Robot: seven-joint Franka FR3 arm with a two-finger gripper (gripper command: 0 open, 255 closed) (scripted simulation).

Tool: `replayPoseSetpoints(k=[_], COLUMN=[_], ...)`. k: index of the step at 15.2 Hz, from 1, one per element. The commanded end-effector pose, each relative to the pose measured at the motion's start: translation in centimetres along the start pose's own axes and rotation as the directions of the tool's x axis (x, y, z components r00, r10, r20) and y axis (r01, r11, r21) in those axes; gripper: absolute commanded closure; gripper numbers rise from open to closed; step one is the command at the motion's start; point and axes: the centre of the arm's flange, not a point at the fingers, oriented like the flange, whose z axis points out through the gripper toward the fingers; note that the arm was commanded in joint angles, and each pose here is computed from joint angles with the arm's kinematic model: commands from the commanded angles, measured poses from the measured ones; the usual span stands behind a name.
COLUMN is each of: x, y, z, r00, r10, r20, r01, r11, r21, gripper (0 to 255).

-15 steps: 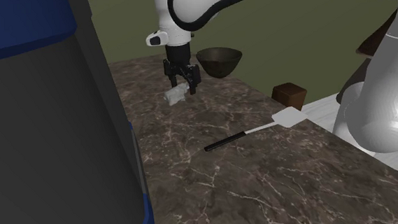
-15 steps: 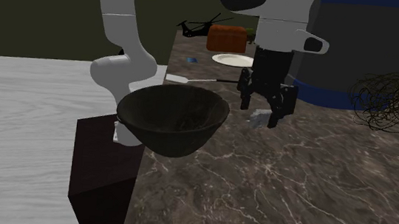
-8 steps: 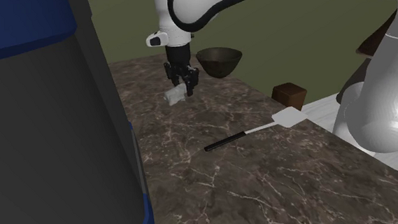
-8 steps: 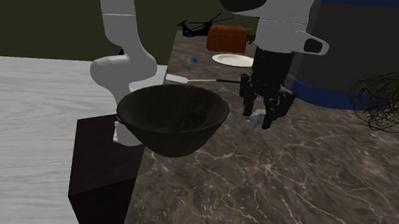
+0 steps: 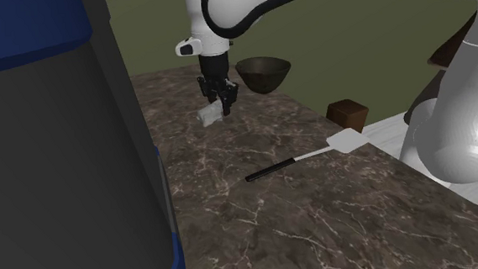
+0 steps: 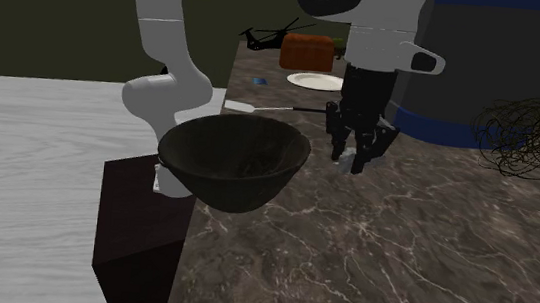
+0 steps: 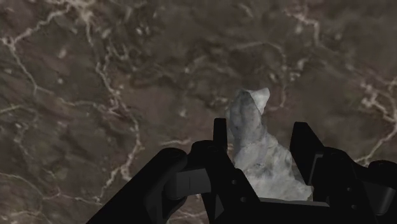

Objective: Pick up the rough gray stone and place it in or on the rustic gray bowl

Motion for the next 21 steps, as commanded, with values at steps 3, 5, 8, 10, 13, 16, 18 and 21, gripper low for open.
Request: replayPoseSetpoints(k=[3,5,8,10,13,16,18,21], x=[0.0,-0.1,-0.1,-0.1,-0.2,-0.2,-0.3,-0.3], y=[0.0,0.0,0.1,0.1,0.1,0.1,0.2,0.2], z=[-1.1,-2.1,-3.7,-4.8,-6.3,-7.9,-9.0,-10.6], r00=[1.000,1.000,1.000,1.000,1.000,1.000,1.000,1.000], r10=[0.000,0.000,0.000,0.000,0.000,0.000,0.000,0.000], r20=[0.000,0.000,0.000,0.000,0.000,0.000,0.000,0.000], r01=[0.000,0.000,0.000,0.000,0.000,0.000,0.000,0.000], r11=[1.000,1.000,1.000,1.000,1.000,1.000,1.000,1.000], r21=[0.000,0.000,0.000,0.000,0.000,0.000,0.000,0.000], gripper=[255,255,255,255,255,255,255,255])
